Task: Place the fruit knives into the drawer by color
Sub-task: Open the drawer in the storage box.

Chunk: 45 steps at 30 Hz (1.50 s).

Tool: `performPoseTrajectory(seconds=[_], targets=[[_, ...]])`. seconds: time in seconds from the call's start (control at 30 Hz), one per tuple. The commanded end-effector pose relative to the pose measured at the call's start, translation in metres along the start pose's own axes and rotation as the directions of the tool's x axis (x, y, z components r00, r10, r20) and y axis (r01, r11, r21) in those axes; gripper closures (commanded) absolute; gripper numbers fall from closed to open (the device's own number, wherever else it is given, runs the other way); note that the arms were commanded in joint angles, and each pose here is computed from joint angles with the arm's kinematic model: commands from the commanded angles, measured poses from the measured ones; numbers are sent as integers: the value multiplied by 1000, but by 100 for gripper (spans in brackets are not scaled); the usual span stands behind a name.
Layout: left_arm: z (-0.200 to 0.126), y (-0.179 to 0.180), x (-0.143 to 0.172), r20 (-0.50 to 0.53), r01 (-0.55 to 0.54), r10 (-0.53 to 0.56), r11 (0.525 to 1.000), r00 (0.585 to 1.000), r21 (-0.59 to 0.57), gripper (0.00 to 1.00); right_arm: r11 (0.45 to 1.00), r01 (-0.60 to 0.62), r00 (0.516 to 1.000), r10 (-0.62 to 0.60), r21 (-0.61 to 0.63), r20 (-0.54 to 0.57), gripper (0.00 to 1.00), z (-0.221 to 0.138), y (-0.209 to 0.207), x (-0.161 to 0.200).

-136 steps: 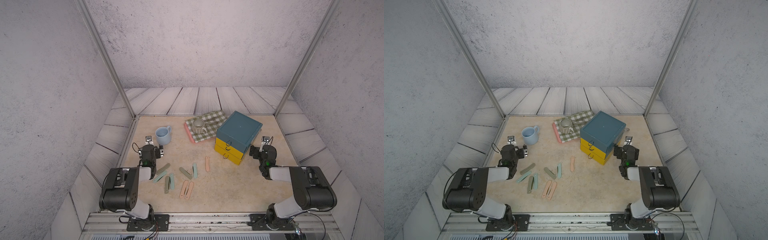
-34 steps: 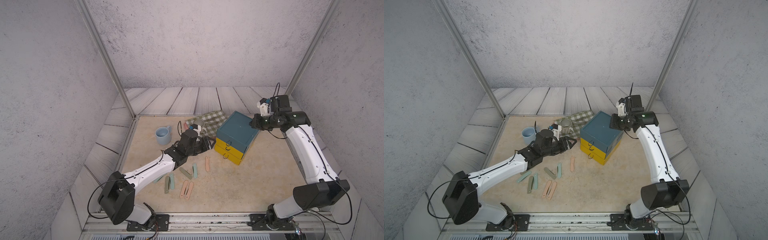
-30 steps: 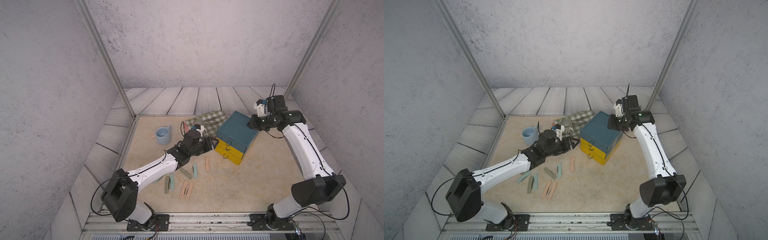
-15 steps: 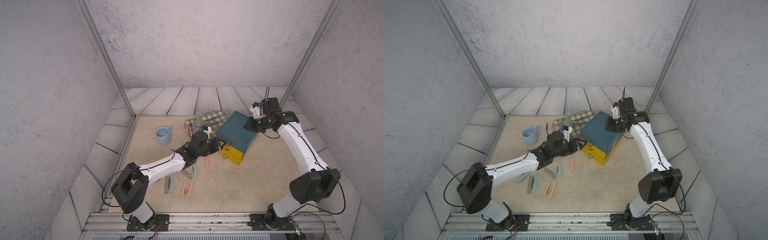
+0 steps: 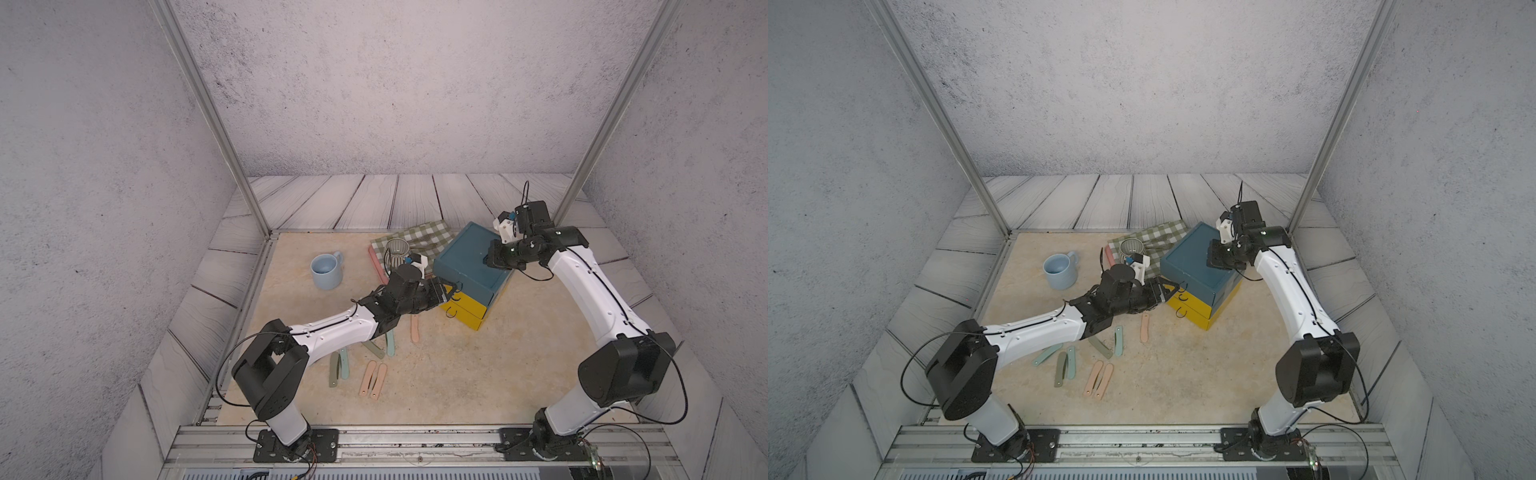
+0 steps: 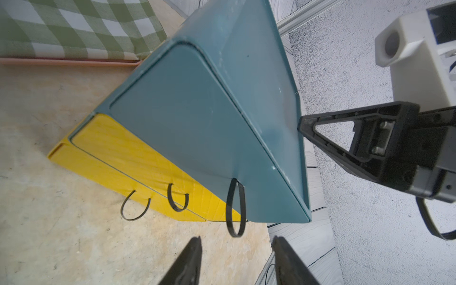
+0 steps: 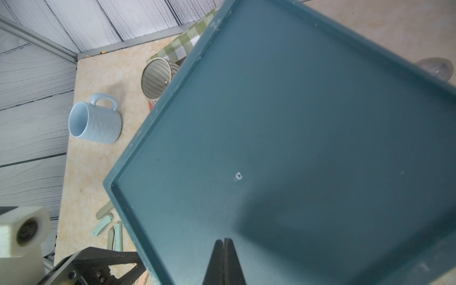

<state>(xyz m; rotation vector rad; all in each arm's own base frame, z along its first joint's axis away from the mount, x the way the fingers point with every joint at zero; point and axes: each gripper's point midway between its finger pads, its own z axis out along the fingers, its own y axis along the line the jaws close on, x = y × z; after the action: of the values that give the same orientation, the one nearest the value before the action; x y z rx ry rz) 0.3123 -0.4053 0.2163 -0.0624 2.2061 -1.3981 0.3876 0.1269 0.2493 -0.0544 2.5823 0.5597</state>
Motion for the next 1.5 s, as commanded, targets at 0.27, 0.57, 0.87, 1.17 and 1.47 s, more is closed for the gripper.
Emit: performPoseTrajectory(seconds=[0.27, 0.57, 0.87, 1.17, 1.47], targets=[[17, -15, 0, -14, -5, 6, 999, 1000, 54, 56, 999, 15, 1000, -14, 38, -18, 98, 5, -8, 9], [28, -13, 3, -31, 4, -2, 998, 1000, 58, 79, 999, 12, 1000, -11, 33, -23, 97, 6, -7, 10], [24, -14, 4, -34, 13, -11, 998, 999, 68, 100, 999, 14, 999, -13, 45, -31, 96, 8, -10, 14], [-14, -9, 5, 5, -21, 21, 1000, 1000, 17, 100, 998, 10, 999, -8, 70, -34, 96, 7, -14, 16], [-43, 6, 15, 10, -14, 15, 1000, 1000, -16, 100, 997, 6, 999, -3, 76, -40, 95, 6, -16, 19]])
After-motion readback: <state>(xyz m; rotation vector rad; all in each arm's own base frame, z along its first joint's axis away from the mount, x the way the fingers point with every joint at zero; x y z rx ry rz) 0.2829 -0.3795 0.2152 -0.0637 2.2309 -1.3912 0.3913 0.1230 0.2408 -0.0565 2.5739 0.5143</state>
